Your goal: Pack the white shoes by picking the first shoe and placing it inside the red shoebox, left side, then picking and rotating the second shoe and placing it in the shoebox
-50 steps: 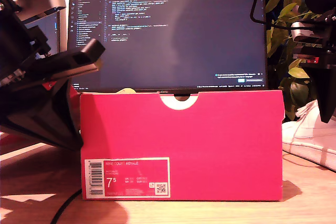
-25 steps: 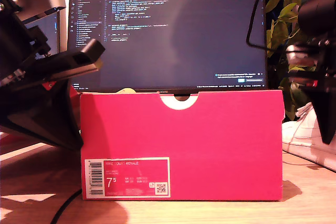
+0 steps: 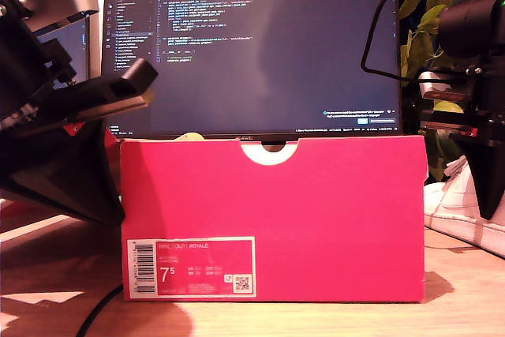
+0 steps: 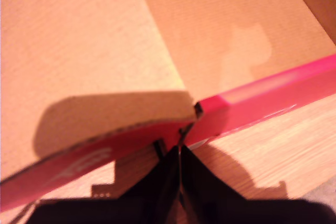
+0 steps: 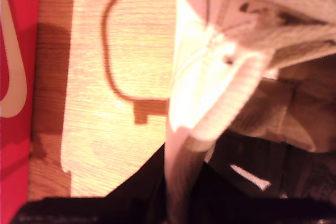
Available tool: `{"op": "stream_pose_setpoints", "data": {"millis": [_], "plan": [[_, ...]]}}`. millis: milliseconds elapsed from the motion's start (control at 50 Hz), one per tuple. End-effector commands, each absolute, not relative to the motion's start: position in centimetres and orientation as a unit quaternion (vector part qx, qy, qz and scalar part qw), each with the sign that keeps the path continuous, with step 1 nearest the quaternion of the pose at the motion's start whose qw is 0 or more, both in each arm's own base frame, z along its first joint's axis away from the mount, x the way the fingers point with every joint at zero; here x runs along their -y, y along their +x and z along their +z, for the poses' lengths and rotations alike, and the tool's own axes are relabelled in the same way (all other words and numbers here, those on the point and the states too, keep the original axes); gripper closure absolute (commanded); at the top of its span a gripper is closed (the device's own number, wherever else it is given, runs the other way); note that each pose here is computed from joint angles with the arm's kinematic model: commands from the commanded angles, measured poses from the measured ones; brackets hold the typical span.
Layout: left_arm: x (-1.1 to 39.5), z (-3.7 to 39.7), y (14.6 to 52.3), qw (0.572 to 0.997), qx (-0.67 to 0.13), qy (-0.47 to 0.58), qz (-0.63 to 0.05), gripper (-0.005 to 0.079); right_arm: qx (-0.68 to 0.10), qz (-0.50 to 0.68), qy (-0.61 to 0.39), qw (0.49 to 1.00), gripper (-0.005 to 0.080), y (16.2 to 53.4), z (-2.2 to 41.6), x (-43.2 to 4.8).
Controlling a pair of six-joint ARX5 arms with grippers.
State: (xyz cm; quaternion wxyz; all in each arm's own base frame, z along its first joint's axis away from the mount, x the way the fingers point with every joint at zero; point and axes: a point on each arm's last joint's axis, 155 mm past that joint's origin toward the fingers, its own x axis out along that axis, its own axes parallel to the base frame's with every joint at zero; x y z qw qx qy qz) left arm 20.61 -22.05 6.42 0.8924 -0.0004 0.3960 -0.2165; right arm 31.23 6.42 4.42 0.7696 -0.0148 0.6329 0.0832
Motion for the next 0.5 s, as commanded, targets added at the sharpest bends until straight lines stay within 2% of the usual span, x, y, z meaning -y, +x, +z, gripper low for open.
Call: {"op": "stream_pose_setpoints", "data": {"millis": [0, 280, 480], "plan": [[22.0, 6.2, 20.7, 0.893, -0.396, 0.001, -0.214, 0.0761, -0.646, 0.076, -0.016, 0.759, 0.0765, 30.5, 3.5, -6.1], [22.0, 6.2, 20.7, 0.893, -0.396, 0.001, -0.214, 0.0762, -0.650, 0.057, -0.022, 0.757, 0.0765, 30.5, 4.0, -5.7], [22.0, 6.2, 20.7, 0.893, -0.396, 0.003, -0.214, 0.0762, -0.636, 0.048, -0.023, 0.770, 0.0765, 31.8, 6.3, -5.8]]}}
